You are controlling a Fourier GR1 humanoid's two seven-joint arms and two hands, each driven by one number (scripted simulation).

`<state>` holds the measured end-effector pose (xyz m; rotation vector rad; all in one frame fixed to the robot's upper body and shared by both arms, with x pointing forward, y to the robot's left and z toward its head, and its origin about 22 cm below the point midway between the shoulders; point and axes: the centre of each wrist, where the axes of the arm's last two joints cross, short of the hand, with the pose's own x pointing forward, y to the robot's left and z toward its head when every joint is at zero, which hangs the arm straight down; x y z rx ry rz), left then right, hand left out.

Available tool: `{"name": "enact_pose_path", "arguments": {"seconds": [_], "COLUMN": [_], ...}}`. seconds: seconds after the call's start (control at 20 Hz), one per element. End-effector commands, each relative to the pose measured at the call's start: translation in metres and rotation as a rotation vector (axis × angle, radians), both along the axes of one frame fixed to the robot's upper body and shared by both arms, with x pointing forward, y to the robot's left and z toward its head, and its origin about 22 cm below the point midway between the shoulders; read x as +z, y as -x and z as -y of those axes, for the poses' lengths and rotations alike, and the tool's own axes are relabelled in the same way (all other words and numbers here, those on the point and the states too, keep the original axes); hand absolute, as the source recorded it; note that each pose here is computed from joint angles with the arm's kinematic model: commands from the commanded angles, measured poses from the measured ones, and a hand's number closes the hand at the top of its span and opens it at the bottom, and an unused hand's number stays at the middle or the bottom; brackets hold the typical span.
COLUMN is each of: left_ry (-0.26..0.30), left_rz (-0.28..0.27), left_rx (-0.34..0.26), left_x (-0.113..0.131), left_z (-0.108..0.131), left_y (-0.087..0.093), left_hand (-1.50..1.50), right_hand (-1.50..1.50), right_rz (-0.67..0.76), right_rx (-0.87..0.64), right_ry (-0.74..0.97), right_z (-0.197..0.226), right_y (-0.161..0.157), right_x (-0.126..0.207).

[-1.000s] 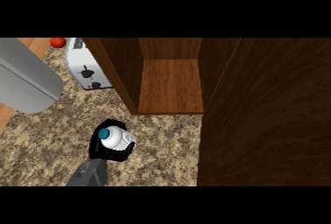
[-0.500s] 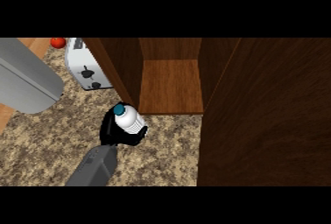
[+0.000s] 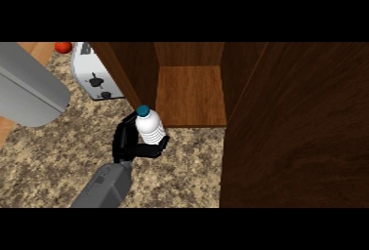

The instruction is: Pick up the bottled water, place it into the cabinet and close the cabinet

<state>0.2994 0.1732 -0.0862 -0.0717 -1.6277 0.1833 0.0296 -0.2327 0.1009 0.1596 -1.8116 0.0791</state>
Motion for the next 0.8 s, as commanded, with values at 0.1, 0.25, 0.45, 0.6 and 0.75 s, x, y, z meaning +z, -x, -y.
{"name": "enact_pose_path", "arguments": {"seconds": [0.1, 0.25, 0.45, 0.6, 0.75], "left_ry": [-0.064, -0.100, -0.101, -0.135, -0.278], "left_rz": [0.160, 0.098, 0.079, 0.068, 0.105], "left_rx": [-0.104, -0.062, 0.000, 0.026, 0.080], "left_x": [0.082, 0.081, 0.086, 0.094, 0.095], "left_z": [0.072, 0.073, 0.075, 0.066, 0.045], "left_y": [-0.050, -0.053, -0.055, -0.062, -0.068], "left_hand": [1.50, 1.50, 1.50, 1.50, 1.50], "right_hand": [-1.50, -1.50, -1.50, -1.50, -1.50], "right_rz": [0.026, 0.023, 0.037, 0.033, 0.053], "right_rx": [0.004, 0.003, 0.021, 0.021, 0.048], "right_ry": [-0.020, -0.014, -0.020, -0.017, -0.007], "right_z": [0.001, 0.003, 0.001, 0.005, 0.003], "right_y": [-0.001, -0.002, -0.003, -0.006, -0.010], "right_x": [0.010, 0.004, 0.013, 0.002, 0.004]}}
